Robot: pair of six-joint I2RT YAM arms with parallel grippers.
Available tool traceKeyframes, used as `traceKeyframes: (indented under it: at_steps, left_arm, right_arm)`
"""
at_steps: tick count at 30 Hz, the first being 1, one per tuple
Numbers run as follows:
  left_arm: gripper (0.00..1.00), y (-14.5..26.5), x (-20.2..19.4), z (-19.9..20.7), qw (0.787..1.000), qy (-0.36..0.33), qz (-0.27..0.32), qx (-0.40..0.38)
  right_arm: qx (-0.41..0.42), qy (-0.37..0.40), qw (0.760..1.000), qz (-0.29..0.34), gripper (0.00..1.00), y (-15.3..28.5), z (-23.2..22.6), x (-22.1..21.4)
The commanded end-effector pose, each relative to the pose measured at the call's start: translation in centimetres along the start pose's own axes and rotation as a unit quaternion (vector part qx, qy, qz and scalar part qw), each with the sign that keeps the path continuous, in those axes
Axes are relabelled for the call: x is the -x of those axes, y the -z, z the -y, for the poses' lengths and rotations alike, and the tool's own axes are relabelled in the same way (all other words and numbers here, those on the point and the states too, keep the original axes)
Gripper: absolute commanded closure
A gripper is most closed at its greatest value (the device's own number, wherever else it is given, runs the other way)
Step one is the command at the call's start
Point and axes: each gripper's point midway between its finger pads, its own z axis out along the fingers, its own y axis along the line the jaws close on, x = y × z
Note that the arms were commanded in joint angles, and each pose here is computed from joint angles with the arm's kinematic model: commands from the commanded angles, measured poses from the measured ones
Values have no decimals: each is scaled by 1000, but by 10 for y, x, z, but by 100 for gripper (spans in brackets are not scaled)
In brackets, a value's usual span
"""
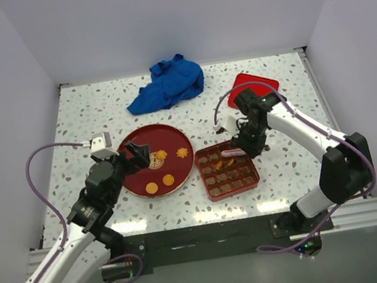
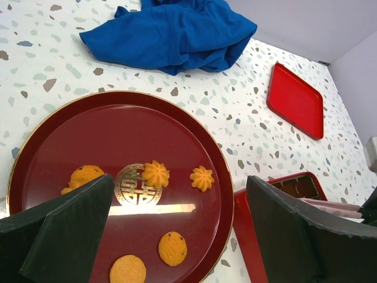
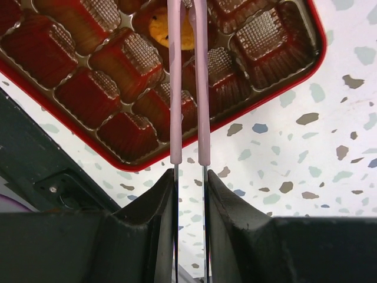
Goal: Pack the cookies
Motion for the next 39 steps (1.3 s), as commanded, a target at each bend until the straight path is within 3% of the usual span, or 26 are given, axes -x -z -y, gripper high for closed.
traceKeyframes:
  at_steps: [1, 7, 11, 22, 25, 30, 39]
  left_arm:
    - [0, -1, 15, 6, 1000, 11, 24, -6]
    - [0, 1, 15, 3, 1000, 11, 24, -2]
    - [0, 2, 16, 1, 1000, 6, 26, 5]
    - [0, 11, 10, -16, 999, 16, 19, 38]
    - [0, 16, 6, -24, 998, 29, 13, 56]
    - [0, 25, 7, -35, 996, 35, 15, 81]
    - [0, 27, 6, -39, 995, 38, 17, 87]
  right_arm:
    - [-27, 12, 999, 43, 76, 20, 11, 27]
    - [-8, 44, 995, 90, 76, 41, 0, 42]
    - [31, 113, 984, 132, 76, 45, -28, 60]
    - [16, 262, 958, 115, 71, -5, -60, 171]
    - [-11, 264, 958, 115, 69, -26, -58, 203]
    - [-51, 194, 970, 134, 67, -39, -41, 242]
    - [-87, 157, 977, 118, 64, -56, -24, 242]
